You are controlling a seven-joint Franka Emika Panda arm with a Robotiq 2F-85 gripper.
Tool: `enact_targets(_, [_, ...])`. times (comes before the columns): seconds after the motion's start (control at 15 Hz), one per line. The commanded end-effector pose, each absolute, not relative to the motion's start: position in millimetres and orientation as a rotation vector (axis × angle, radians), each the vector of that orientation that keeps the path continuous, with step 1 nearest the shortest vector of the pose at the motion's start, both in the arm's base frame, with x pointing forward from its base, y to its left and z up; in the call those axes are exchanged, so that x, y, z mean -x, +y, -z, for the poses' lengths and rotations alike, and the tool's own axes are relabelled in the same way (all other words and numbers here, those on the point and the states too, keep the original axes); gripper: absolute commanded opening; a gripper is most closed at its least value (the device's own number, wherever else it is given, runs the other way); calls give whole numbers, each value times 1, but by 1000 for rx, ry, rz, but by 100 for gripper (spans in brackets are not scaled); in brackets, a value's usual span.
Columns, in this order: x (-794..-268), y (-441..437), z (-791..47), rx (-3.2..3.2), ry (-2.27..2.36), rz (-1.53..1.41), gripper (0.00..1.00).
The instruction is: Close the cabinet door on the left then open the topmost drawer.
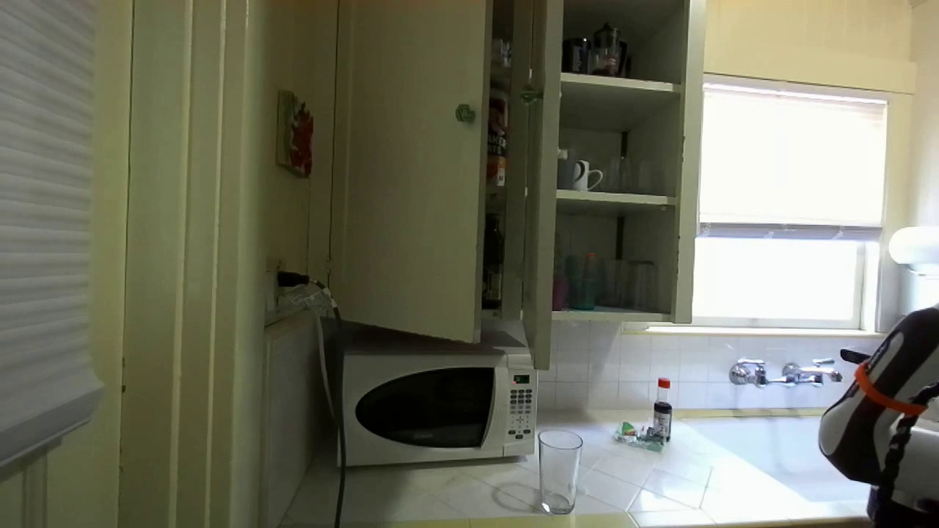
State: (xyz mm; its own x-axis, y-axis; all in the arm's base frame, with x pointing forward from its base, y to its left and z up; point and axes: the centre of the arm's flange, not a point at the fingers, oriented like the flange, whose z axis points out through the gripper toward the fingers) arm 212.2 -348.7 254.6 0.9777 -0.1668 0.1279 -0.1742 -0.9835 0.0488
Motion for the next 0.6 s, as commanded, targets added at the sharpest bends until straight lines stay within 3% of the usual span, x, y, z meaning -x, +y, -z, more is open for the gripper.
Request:
enact_targets(0.0, [-186,-304,-318,-3037,-493,-297,100])
enact_targets(0.4, [-190,-288,-393,-2908,-565,-444,100])
enact_targets(0.47, [-212,-340,-364,-2938,-564,-405,100])
enact_targets(0.53, [-213,-335,-380,-2915,-559,-433,100])
